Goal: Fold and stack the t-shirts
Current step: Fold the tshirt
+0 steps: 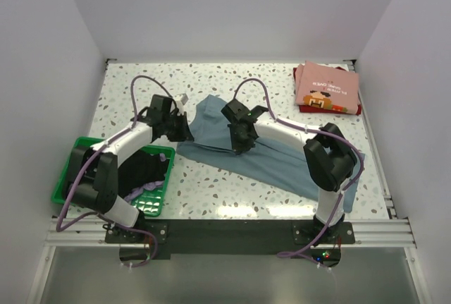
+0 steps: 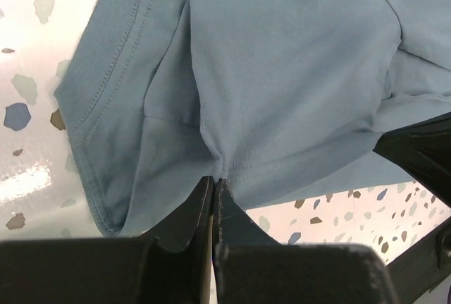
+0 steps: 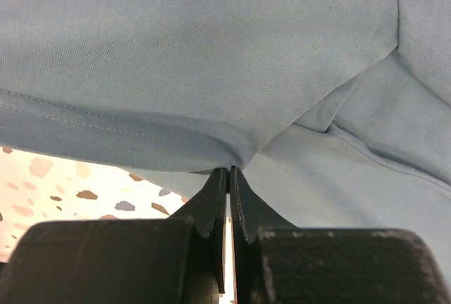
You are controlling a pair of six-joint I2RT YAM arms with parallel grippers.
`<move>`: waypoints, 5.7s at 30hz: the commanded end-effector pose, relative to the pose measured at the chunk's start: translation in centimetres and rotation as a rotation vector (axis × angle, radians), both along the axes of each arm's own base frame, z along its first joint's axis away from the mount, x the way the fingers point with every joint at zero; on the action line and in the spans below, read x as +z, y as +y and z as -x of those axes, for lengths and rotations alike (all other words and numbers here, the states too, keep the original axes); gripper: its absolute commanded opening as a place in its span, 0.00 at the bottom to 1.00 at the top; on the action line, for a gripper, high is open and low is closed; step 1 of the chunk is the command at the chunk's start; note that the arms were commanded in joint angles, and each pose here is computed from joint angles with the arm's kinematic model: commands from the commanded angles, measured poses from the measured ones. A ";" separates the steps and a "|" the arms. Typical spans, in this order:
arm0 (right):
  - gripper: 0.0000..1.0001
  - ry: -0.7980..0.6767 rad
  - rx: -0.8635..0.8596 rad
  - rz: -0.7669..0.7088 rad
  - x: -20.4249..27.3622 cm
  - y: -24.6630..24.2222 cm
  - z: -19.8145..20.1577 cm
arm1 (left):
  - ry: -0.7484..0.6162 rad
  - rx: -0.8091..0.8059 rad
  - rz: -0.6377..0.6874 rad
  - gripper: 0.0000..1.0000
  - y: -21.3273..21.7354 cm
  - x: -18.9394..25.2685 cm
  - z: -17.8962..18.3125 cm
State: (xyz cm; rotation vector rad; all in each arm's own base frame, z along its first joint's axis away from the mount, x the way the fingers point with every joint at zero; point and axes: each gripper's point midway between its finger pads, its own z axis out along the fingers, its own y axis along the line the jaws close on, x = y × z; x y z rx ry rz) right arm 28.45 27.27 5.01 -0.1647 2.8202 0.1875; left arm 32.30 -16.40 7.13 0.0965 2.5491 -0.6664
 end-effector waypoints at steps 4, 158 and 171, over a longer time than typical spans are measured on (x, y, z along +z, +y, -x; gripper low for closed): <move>0.00 -0.006 0.022 -0.010 0.2 0.2 0.0 | -0.032 0.010 -0.021 0.00 0.5 0.9 0.6; 0.44 0.317 -0.319 -0.086 -5.1 -18.3 5.2 | 0.089 -0.019 -0.056 0.64 -6.1 -10.0 -15.9; 0.44 0.344 -0.229 -0.179 -3.5 -8.9 7.5 | -0.018 -0.119 -0.101 0.65 -7.0 -10.8 -20.7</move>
